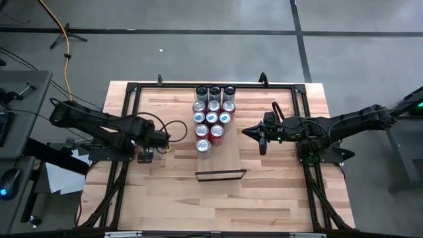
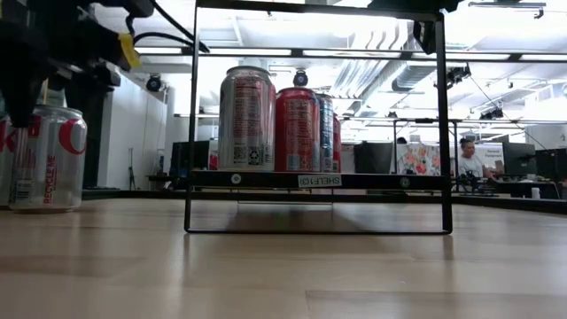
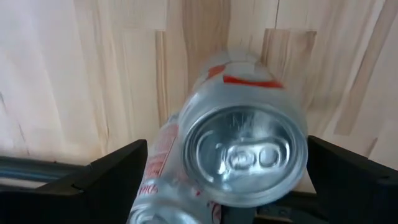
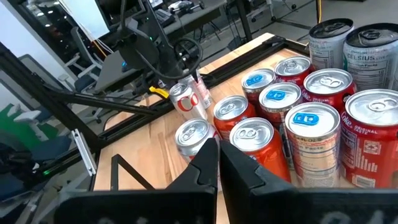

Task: Place canned beverage on shelf
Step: Put the right red/silver soda can on the shelf aligned with the other red/silver soda cans

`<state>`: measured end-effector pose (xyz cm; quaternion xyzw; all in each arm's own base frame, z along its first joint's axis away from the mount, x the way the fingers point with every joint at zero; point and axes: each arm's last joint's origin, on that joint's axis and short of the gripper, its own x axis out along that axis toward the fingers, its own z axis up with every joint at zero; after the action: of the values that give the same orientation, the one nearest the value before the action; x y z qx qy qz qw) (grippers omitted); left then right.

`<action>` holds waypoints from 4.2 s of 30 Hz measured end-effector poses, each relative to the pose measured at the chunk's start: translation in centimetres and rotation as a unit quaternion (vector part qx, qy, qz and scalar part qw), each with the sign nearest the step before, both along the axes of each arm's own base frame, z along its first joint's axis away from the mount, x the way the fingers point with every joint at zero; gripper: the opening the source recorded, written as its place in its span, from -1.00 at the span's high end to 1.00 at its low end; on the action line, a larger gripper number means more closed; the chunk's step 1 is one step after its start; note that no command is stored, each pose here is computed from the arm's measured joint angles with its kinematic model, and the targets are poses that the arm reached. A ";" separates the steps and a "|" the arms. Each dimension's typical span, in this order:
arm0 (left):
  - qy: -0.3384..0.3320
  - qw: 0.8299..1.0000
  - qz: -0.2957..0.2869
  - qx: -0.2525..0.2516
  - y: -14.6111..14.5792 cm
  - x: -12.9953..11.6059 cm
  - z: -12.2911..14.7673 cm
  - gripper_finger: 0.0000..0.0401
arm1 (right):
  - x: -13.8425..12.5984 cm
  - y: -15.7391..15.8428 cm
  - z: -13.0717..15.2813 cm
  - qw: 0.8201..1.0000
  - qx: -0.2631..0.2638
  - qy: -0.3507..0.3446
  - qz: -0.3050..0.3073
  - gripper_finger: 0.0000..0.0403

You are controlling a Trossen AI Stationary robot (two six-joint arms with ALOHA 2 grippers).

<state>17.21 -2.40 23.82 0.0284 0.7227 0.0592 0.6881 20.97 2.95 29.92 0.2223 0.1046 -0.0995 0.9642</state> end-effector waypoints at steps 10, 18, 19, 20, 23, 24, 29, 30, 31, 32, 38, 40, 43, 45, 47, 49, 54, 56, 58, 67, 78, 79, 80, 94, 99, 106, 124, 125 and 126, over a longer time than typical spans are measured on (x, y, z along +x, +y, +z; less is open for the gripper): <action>-0.001 1.000 0.000 -0.028 -0.2 -0.1 -1.8 -0.88 | 0.0 0.0 0.0 1.000 0.000 0.000 0.000 1.00; -0.027 0.999 0.010 -0.033 -0.2 0.4 -2.0 -0.79 | 0.0 0.0 -0.1 1.000 0.000 0.003 0.000 1.00; -0.027 0.999 0.010 -0.033 -0.2 0.4 -2.0 -0.76 | 0.0 0.0 -0.1 1.000 0.001 0.004 -0.001 1.00; -0.027 0.999 0.010 -0.033 -0.2 0.4 -2.0 -0.73 | 0.0 0.0 -0.1 1.000 0.001 0.005 -0.001 1.00; -0.025 0.999 0.010 -0.032 -0.2 0.3 -2.0 -0.63 | 0.0 0.0 -0.2 1.000 0.000 0.009 -0.001 1.00; -0.024 0.999 0.010 -0.032 -0.2 0.3 -2.0 -0.61 | -0.1 0.0 -0.2 1.000 0.000 0.010 -0.001 1.00; -0.024 0.999 0.011 -0.032 -0.2 0.3 -2.0 -0.47 | -0.1 -0.1 -0.3 1.000 0.015 0.014 -0.011 1.00; -0.024 0.999 0.011 -0.032 -0.2 0.3 -2.0 -0.43 | -0.1 -0.1 -0.3 1.000 0.015 0.014 -0.012 1.00; -0.024 0.999 0.011 -0.032 -0.2 0.3 -2.0 -0.40 | -0.1 -0.1 -0.4 1.000 0.014 0.016 -0.012 1.00; -0.024 0.999 0.011 -0.032 -0.2 0.3 -2.0 -0.36 | -0.1 -0.1 -0.4 1.000 0.014 0.018 -0.012 1.00; -0.025 0.999 0.011 -0.033 -0.2 0.3 -1.9 -0.17 | -0.2 -0.1 -0.5 1.000 0.017 0.022 -0.013 1.00; -0.025 0.999 0.011 -0.033 -0.2 0.3 -1.9 -0.15 | -0.1 -0.1 -0.5 1.000 0.017 0.022 -0.014 1.00; -0.023 0.999 0.010 -0.040 -0.3 0.3 -1.9 -0.15 | -0.2 -0.1 -0.5 0.999 0.016 0.021 -0.018 1.00; -0.022 0.999 0.010 -0.043 -0.3 0.3 -1.9 -0.15 | -0.2 -0.1 -0.5 0.999 0.014 0.021 -0.023 1.00; -0.022 0.999 0.011 -0.043 -0.3 0.3 -1.9 -0.15 | -0.2 -0.2 -0.5 0.999 0.013 0.021 -0.028 1.00; -0.022 0.999 0.010 -0.043 -0.3 0.3 -1.9 -0.15 | -0.2 -0.2 -0.5 0.999 0.013 0.021 -0.028 1.00; -0.022 0.999 0.007 -0.043 -0.3 0.3 -1.9 -0.15 | -0.2 -0.2 -0.6 0.999 0.011 0.028 -0.028 1.00; -0.022 0.999 0.007 -0.043 -0.3 0.3 -1.9 -0.15 | -0.2 -0.2 -0.7 0.999 0.010 0.032 -0.028 1.00; -0.022 0.999 0.007 -0.043 -0.3 0.3 -1.9 -0.15 | -0.2 -0.2 -0.7 0.999 0.010 0.035 -0.028 1.00; -0.022 0.999 0.007 -0.043 -0.3 0.3 -1.9 -0.15 | -0.3 -0.2 -0.7 0.999 0.010 0.035 -0.029 1.00; -0.022 0.999 0.007 -0.042 -0.3 0.3 -1.9 -0.15 | -0.3 -0.2 -0.8 0.999 0.010 0.040 -0.030 1.00; -0.022 0.999 0.007 -0.042 -0.3 0.3 -1.9 -0.15 | -0.3 -0.2 -0.9 0.999 0.013 0.041 -0.031 1.00; -0.022 0.999 0.007 -0.042 -0.3 0.3 -1.9 -0.15 | -0.3 -0.2 -0.9 0.998 0.015 0.043 -0.033 1.00; -0.021 0.999 0.014 -0.040 -0.3 0.4 -1.6 -0.15 | -0.5 -0.2 -1.4 0.996 0.028 0.068 -0.043 1.00; -0.074 0.996 0.014 -0.049 -0.5 1.4 0.9 -0.15 | -0.5 -0.2 -1.4 0.996 0.028 0.068 -0.043 1.00; -0.168 0.984 0.010 -0.058 -0.6 2.8 6.8 -0.15 | -0.6 -0.2 -1.5 0.996 0.025 0.072 -0.041 1.00; -0.466 0.884 0.031 -0.001 -0.1 3.2 20.1 -0.14 | 1.0 0.2 3.4 0.980 0.030 -0.196 -0.007 -0.11; -0.465 0.885 0.032 0.000 -0.1 3.2 20.1 -0.14 | 1.2 0.2 3.5 0.979 0.035 -0.201 -0.002 -0.22; -0.465 0.885 0.032 0.000 -0.1 3.3 20.1 -0.14 | 1.5 0.3 3.8 0.979 0.036 -0.202 0.002 -0.33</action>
<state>20.50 -2.46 43.89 -0.0253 0.3205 0.0878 0.9428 22.48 3.26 33.70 0.2719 -0.0883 -0.0466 0.9571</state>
